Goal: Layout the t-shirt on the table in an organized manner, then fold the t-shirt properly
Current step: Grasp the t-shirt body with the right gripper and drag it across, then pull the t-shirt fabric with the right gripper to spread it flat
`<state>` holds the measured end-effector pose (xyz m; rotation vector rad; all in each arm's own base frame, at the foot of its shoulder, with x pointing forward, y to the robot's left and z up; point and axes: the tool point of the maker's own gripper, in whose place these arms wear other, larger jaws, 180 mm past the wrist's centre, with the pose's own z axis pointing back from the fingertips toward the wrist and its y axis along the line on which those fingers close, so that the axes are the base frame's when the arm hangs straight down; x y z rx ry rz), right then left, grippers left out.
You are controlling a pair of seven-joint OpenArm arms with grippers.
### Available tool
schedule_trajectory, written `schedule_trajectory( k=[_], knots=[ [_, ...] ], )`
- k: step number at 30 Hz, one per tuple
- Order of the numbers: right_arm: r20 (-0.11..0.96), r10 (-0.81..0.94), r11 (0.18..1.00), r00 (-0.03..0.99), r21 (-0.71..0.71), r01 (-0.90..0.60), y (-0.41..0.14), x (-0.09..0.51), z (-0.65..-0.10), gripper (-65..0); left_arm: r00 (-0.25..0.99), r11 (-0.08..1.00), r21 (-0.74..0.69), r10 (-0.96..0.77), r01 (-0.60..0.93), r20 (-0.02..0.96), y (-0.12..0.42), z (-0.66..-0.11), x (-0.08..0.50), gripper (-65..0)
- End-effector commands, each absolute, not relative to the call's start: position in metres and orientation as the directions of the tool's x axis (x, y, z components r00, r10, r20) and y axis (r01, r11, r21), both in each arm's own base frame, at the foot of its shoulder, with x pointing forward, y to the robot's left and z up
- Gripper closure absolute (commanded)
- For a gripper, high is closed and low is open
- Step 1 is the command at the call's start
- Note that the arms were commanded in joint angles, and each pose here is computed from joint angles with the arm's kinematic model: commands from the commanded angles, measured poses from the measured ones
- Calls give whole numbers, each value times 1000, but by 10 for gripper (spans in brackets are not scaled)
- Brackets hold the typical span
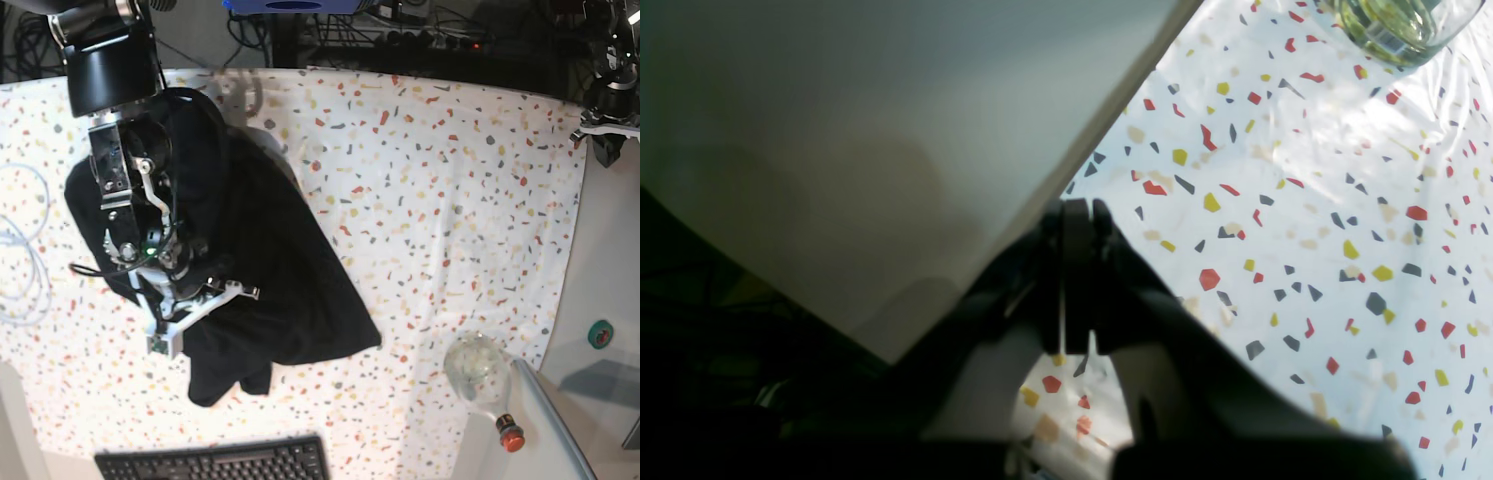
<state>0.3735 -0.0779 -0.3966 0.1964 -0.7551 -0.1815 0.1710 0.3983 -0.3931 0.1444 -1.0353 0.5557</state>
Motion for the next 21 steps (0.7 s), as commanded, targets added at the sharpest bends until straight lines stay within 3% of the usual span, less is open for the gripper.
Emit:
schedule_trajectory(
  k=[1, 6, 10, 14, 16, 21],
  knots=[
    [710, -256, 963, 656, 247, 109, -89, 390, -377, 0, 365, 862, -132, 339, -489, 867, 404, -381, 176, 0],
    [693, -326, 945, 643, 248, 212, -125, 400, -384, 0, 366, 863, -130, 338, -488, 867, 404, -381, 176, 0],
    [623, -325, 946, 711, 211, 247, -139, 395, -408, 0, 366, 863, -130, 338, -488, 867, 404, -381, 176, 0],
    [659, -319, 948, 682, 226, 225, -135, 388, -391, -227, 366, 864, -129, 337, -487, 868, 405, -381, 176, 0],
    [723, -304, 953, 620, 240, 187, -129, 386, -366, -302, 367, 864, -129, 337, -488, 867, 405, -381, 175, 0],
    [765, -100, 971, 636, 214, -106, -40, 352, -352, -257, 367, 864, -129, 337, -488, 867, 405, -381, 175, 0]
  ],
)
